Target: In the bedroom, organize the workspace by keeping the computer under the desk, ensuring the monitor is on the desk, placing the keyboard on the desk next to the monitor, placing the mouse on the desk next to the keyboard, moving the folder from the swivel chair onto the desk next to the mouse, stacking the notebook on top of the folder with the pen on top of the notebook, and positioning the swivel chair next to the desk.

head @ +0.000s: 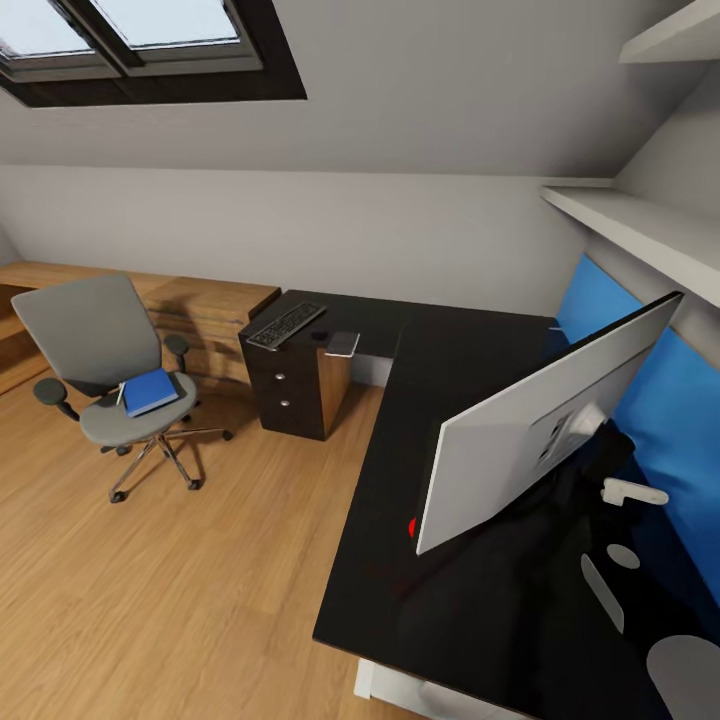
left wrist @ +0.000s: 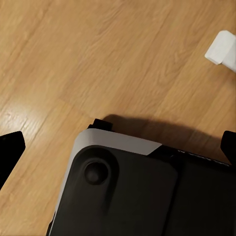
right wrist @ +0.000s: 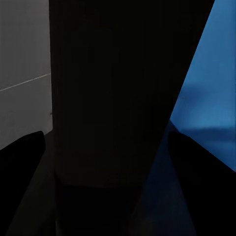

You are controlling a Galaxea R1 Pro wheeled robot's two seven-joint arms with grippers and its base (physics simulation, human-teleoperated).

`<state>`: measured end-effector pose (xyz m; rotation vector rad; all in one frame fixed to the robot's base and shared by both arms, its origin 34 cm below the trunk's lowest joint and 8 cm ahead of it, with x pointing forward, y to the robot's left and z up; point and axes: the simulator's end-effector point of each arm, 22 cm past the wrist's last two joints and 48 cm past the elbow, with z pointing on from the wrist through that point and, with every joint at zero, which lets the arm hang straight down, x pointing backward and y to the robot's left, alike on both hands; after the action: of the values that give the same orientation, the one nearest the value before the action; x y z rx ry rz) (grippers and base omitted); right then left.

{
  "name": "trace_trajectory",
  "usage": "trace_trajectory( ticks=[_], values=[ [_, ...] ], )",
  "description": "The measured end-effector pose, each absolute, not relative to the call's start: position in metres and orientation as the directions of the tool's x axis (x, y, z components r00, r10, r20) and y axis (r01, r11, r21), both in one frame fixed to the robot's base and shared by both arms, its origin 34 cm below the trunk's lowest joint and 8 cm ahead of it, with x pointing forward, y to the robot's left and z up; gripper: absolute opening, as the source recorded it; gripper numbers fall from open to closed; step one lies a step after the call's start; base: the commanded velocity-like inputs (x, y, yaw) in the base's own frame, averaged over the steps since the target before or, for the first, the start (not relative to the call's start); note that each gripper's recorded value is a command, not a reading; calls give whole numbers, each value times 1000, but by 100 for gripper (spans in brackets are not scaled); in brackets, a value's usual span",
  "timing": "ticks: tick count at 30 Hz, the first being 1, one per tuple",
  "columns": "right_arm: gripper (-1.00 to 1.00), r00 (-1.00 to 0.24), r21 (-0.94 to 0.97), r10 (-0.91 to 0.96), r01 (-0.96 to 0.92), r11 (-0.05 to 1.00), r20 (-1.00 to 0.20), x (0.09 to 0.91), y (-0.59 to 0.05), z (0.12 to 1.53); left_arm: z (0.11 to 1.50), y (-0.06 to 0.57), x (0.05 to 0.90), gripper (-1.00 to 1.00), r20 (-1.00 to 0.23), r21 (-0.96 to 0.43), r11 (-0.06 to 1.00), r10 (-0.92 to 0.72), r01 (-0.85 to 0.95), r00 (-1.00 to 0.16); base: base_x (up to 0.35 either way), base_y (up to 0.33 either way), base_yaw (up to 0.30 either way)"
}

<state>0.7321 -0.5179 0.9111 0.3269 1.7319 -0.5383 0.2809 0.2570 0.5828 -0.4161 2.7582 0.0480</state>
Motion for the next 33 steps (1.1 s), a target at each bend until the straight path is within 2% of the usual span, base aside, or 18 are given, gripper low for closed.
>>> trace_trajectory(
  ticks=[7, 8, 25, 33],
  values=[
    [-100, -229, -177, -70, 494, 851, -971, 732, -518, 911, 583, 258, 280, 100, -345, -17, 956, -280, -292, -896, 1, 0, 0],
    [100, -229, -177, -70, 494, 851, -971, 732, -518, 911, 583, 258, 280, 100, -345, -17, 956, -280, -292, -896, 0, 0, 0],
    [100, -251, -178, -54, 504, 845, -966, 728, -522, 897, 581, 258, 281, 100, -340, -16, 956, -280, -293, -898, -6, 0, 0],
    [100, -251, -178, -55, 504, 845, -966, 728, -522, 897, 580, 258, 278, 100, -334, -14, 956, -279, -292, -900, -242, 0, 0]
  ],
)
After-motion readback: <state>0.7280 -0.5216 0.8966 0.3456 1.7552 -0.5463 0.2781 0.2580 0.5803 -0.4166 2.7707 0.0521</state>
